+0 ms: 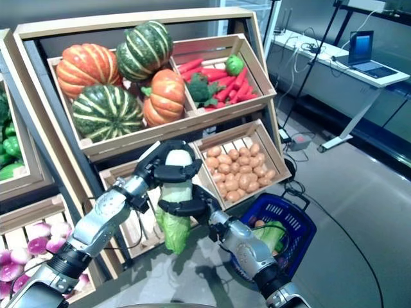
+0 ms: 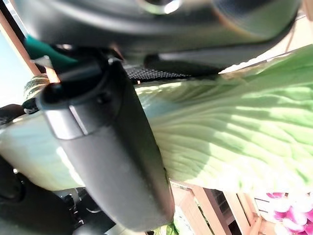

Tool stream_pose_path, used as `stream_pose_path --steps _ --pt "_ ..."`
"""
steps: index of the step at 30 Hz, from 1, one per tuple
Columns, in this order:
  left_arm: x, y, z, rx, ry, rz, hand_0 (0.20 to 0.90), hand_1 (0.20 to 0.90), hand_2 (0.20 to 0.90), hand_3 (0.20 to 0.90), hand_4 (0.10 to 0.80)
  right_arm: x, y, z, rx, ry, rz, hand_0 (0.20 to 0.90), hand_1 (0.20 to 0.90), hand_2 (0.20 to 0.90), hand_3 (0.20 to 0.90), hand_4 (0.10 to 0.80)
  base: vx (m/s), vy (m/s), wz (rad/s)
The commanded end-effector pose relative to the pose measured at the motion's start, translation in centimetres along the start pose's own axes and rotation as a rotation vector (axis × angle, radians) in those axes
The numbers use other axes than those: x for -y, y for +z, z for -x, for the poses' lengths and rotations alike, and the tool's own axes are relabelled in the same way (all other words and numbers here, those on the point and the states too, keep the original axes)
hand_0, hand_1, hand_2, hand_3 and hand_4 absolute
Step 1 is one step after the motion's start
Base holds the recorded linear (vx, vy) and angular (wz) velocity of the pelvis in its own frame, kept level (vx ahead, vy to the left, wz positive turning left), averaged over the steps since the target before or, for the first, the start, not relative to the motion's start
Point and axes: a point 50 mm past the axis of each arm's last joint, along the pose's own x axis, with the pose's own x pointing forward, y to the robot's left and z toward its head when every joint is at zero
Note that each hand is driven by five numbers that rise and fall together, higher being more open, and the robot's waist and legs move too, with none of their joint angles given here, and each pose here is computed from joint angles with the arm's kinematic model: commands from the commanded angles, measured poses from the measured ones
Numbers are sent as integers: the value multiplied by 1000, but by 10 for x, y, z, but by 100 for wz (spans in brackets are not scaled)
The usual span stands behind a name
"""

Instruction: Put vegetables into the basket

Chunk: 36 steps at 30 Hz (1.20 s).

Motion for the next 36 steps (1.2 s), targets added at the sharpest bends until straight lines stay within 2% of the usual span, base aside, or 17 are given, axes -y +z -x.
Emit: stream_pose_path --steps 1,12,13,15,23,27,32,36 --pt "48 100 -25 530 -262 126 300 300 300 300 400 -13 23 -21 171 61 -188 300 300 300 300 400 0 0 0" --pt "40 93 -23 483 -219 101 300 300 300 300 400 -4 25 -16 180 11 -150 300 300 300 300 400 0 0 0" --pt "39 91 -22 473 -212 94 319 319 319 319 413 -2 25 -14 178 4 -144 300 300 300 300 400 0 0 0" --pt "33 84 -19 433 -195 76 900 900 900 900 800 3 24 -9 176 -23 -125 300 300 300 300 400 0 0 0" --pt "7 68 -12 352 -96 6 900 900 900 900 800 29 17 9 147 -109 -109 300 300 300 300 400 0 0 0" --pt "-24 47 12 285 14 -58 900 900 900 900 800 50 8 36 116 -173 -93 300 300 300 300 400 12 -10 -3" --pt "-52 36 26 260 178 -112 900 900 900 900 800 72 4 54 94 -268 -89 300 300 300 300 400 4 -10 -1" --pt "-79 14 59 192 374 -95 900 900 900 900 800 95 -3 78 87 -406 -91 300 300 300 300 400 -6 -34 -4"
